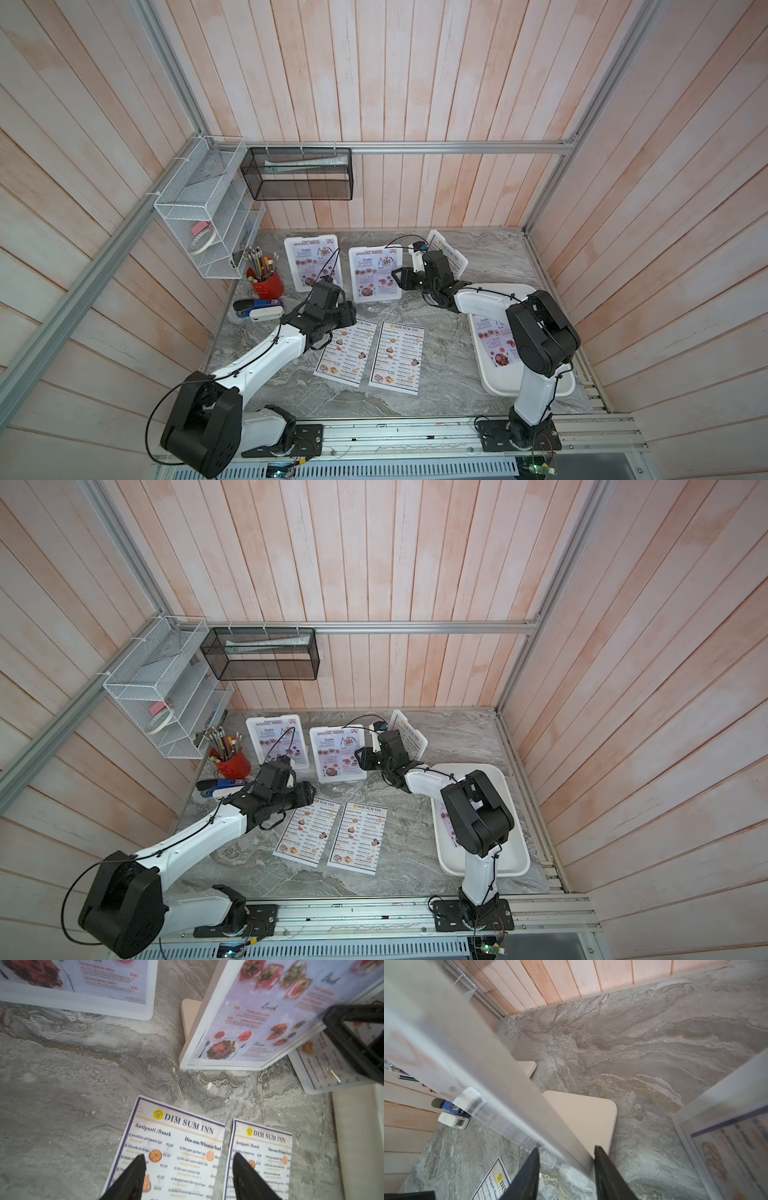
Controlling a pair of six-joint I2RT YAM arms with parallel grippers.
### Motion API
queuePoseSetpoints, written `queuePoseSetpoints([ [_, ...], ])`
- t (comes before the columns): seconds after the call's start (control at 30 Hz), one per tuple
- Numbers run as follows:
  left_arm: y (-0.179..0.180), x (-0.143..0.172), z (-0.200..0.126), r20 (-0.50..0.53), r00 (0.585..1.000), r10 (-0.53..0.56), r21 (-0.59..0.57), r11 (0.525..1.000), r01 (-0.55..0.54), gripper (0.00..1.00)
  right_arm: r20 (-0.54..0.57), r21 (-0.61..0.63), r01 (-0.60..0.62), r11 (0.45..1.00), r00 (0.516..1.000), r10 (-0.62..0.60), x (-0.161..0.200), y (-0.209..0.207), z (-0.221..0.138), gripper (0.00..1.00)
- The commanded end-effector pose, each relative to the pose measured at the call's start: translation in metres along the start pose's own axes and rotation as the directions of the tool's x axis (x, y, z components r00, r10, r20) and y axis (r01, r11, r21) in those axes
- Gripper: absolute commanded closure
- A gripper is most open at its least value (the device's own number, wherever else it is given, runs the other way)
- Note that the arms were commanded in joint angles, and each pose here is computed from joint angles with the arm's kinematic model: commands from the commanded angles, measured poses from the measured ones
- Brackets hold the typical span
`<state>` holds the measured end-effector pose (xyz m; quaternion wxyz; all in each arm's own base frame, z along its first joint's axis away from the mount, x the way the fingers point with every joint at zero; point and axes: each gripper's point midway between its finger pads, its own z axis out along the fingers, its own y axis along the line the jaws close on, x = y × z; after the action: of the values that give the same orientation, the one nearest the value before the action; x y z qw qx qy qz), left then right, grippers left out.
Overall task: Replace the menus in the menu holders
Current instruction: Adjust the menu holder at the center of the board.
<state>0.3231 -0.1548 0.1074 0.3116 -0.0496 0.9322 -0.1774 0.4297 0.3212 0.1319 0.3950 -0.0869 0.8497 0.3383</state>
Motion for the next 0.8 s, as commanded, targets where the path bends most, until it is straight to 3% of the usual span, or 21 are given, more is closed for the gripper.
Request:
queuePoseSetpoints([
  [0.0, -0.022, -0.031, 0.014, 0.108, 0.994, 0.017, 0.087, 0.996, -0.026, 0.35, 0.014, -0.043, -0.008, 0.999, 1.000, 0.009, -0.001, 0.011, 0.000, 0.56],
  [0.23, -0.022, -0.052, 0.055, 0.141, 0.989, 0.041, 0.034, 0.998, -0.046, 0.37, -0.007, -0.045, -0.042, 0.998, 0.999, 0.041, 0.013, 0.007, -0.002, 0.57],
  [0.5, -0.015, -0.056, 0.088, 0.120, 0.991, 0.050, -0.004, 0.999, -0.049, 0.37, -0.007, -0.043, -0.042, 0.998, 0.999, 0.042, 0.010, 0.007, 0.007, 0.58],
  [0.77, -0.006, -0.060, 0.100, 0.097, 0.994, 0.054, -0.033, 0.998, -0.051, 0.38, -0.015, -0.055, -0.034, 0.998, 0.999, 0.033, 0.008, 0.009, 0.019, 0.58],
])
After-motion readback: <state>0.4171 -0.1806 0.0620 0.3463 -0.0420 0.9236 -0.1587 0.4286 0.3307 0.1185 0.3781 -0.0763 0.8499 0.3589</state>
